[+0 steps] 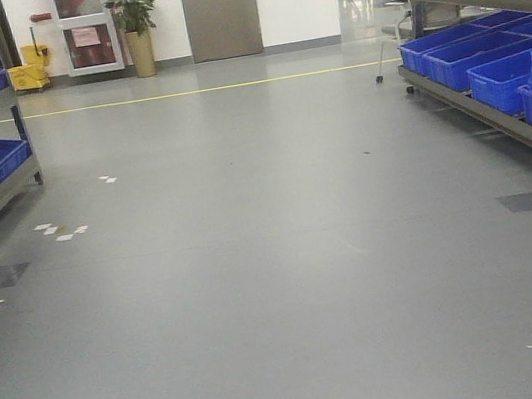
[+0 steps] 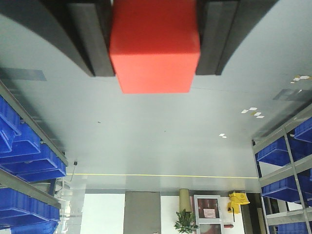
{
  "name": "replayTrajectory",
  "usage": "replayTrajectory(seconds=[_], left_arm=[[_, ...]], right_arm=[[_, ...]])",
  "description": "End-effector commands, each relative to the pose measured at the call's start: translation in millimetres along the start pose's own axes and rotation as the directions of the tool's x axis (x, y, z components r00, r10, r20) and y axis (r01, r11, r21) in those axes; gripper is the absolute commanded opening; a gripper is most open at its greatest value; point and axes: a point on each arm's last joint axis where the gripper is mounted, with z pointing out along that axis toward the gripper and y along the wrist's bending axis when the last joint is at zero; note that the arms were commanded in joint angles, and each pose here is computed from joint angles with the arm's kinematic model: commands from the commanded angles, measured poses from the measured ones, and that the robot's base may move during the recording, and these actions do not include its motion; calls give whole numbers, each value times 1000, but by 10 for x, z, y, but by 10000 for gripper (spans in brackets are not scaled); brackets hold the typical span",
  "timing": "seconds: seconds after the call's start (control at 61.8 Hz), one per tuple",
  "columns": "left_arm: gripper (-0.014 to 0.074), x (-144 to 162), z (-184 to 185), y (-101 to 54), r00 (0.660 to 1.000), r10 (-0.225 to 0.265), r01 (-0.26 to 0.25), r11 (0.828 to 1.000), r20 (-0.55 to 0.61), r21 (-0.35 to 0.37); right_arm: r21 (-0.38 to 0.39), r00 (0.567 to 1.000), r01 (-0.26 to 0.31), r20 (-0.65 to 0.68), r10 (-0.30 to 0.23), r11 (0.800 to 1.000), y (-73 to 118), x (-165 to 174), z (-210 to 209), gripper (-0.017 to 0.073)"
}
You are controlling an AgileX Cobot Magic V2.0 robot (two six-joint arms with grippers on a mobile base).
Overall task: Sort and place red and blue blocks on shelf
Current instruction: 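Drive the base down the aisle carrying both cubes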
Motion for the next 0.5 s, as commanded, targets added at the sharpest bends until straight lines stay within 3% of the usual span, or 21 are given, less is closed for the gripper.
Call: replayTrajectory(seconds=[0.0, 0.486], left_arm=[[125, -160, 9, 4, 995, -9, 10, 1000, 94, -8], [125, -160, 9, 4, 995, -9, 10, 1000, 94, -8]], right_arm=[[3, 994, 7, 106, -8, 1000, 3, -159, -12, 50], [3, 994, 7, 106, -8, 1000, 3, -159, -12, 50]])
